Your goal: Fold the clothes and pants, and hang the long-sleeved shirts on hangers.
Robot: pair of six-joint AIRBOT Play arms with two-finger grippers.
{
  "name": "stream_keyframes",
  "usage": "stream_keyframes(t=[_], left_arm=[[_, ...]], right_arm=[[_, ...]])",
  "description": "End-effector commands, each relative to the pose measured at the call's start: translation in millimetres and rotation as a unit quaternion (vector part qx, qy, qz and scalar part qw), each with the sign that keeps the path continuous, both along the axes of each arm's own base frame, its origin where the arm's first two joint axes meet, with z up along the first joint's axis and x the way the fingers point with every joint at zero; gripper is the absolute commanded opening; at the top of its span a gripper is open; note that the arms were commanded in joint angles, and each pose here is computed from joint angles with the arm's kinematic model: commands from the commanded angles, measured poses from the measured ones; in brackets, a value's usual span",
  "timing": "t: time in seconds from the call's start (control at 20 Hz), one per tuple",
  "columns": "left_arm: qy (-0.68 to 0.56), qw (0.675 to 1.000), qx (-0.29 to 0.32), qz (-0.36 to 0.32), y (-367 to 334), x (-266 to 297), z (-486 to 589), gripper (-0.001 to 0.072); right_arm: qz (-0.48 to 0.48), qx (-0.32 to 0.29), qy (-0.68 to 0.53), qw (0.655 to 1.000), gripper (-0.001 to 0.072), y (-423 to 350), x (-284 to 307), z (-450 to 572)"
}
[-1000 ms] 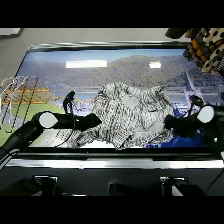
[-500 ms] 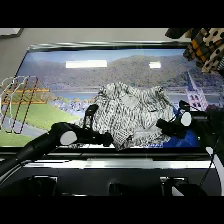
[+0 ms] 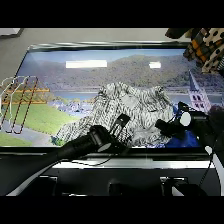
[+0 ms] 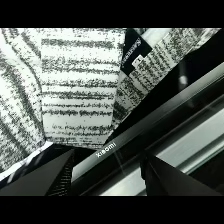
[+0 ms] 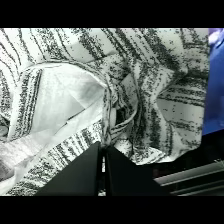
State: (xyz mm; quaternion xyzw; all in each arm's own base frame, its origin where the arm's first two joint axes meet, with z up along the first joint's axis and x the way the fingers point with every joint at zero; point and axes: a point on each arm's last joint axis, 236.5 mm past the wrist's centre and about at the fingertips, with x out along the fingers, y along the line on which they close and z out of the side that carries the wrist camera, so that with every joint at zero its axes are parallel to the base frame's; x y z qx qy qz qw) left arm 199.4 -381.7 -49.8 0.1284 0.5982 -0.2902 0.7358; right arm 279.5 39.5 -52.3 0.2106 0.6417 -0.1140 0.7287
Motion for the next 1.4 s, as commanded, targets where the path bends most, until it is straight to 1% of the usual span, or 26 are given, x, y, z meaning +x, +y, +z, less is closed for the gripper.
stream_keyframes(t=[0.0, 0.25, 0.35, 0.4, 0.45, 0.65, 0.75, 0.8, 0.85, 0.95, 1.05, 1.2, 1.35], left_arm=[[-0.028, 0.998, 0.055, -0.017, 2, 8, -20, 0.0478], [-0.050, 0.995, 0.087, 0.004, 8, 28, -38, 0.0473], [-0.044, 0.994, 0.097, 0.003, 10, 27, -48, 0.0443], [-0.041, 0.994, 0.103, 0.004, 12, 26, -51, 0.0274], [-0.039, 0.994, 0.107, 0.006, 14, 27, -50, 0.0035], [-0.041, 0.993, 0.101, 0.050, 21, 57, -9, 0.0030], [-0.020, 0.992, 0.083, 0.088, 34, 70, 22, 0.0029], [0.008, 0.992, 0.063, 0.109, 37, 69, 33, 0.0029], [0.042, 0.992, 0.034, 0.115, 35, 64, 43, 0.0029], [0.090, 0.990, -0.014, 0.112, 22, 49, 57, 0.0029], [0.126, 0.985, -0.046, 0.111, 2, 29, 64, 0.0029], [0.177, 0.969, -0.107, 0.134, -43, -7, 80, 0.0029], [0.219, 0.941, -0.191, 0.171, -92, -33, 111, 0.0028]], right_arm=[[-0.003, 0.011, 0.002, 1.000, 0.0042, 5, -1, 0], [-0.004, 0.018, 0.014, 1.000, 0.0041, 8, -6, 0], [-0.005, 0.020, 0.010, 1.000, 0.0041, 9, -6, 2], [-0.005, 0.020, 0.007, 1.000, 0.0041, 9, -5, 4], [-0.005, 0.021, 0.004, 1.000, 0.0041, 9, -5, 6], [0.000, 0.015, 0.011, 1.000, 0.0041, 5, -15, 20], [0.009, -0.019, -0.006, 1.000, 0.0040, -10, -4, 44], [0.008, -0.038, -0.034, 0.999, 0.0040, -18, 12, 66], [0.008, -0.053, -0.057, 0.997, 0.0040, -25, 28, 87], [0.028, -0.065, -0.072, 0.995, 0.0040, -27, 57, 121], [0.058, -0.063, -0.085, 0.993, 0.0041, -20, 92, 145], [0.092, -0.063, -0.120, 0.986, 0.0041, -12, 142, 189], [0.110, -0.032, -0.173, 0.978, 0.0041, 8, 168, 241]])
